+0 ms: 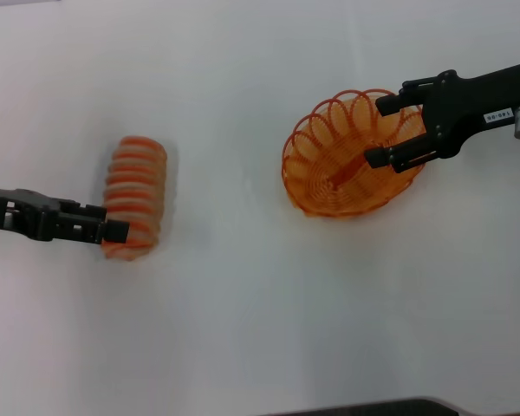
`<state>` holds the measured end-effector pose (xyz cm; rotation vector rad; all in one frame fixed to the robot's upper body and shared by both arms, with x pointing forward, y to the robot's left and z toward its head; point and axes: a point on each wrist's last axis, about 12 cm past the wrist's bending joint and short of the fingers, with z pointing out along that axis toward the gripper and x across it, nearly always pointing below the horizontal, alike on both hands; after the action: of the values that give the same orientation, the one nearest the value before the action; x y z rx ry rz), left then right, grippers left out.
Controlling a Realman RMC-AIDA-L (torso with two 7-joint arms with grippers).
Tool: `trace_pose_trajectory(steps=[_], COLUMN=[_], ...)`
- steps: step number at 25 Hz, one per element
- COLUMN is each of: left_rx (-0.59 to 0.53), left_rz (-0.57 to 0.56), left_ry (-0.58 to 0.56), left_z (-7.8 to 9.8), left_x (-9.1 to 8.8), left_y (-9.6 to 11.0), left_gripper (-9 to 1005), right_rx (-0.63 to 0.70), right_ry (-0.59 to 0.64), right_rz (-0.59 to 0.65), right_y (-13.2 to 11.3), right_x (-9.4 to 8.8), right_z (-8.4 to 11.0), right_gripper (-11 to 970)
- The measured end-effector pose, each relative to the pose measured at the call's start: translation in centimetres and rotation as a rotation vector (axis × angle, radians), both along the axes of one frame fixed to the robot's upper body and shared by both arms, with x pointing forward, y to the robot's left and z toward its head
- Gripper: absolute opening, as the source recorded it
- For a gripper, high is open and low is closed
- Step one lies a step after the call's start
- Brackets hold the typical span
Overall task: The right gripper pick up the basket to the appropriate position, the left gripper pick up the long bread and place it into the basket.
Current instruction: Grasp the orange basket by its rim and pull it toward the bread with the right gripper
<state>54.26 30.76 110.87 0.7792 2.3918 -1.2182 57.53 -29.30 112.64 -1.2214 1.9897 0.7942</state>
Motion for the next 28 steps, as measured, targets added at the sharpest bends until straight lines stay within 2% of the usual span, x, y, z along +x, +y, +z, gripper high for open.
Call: trace_pose_trajectory(steps=[13, 16, 20, 23, 26, 28], left_rx=[-0.002, -0.002, -0.002, -0.001, -0.001, 0.0], left_rz=[-0.001, -0.001, -0.003, -0.005, -0.003, -0.003], left_ry=[0.001, 0.001, 0.0, -0.001, -0.003, -0.003], left_z=[0.0, 0.0, 0.0, 0.1, 0.1, 0.1], left_x=[0.0, 0.0, 0.0, 0.1, 0.1, 0.1], left_y=[-0.1, -0.1, -0.1, -0.2, -0.2, -0.2], left_gripper=[781, 781, 782, 782, 782, 782], right_rx=[0.004, 0.042, 0.129, 0.148, 0.104, 0.029], right_ry=[0.006, 0.01, 0.03, 0.067, 0.088, 0.107], right_rz=[-0.006, -0.017, -0.076, -0.156, -0.271, -0.349], right_y=[0.0, 0.1, 0.1, 0.0, 0.0, -0.1], right_x=[0.0, 0.2, 1.7, 3.2, 4.9, 5.9], right_z=[0.0, 0.7, 3.3, 5.1, 5.9, 5.8], right_gripper=[925, 921, 915, 911, 907, 905])
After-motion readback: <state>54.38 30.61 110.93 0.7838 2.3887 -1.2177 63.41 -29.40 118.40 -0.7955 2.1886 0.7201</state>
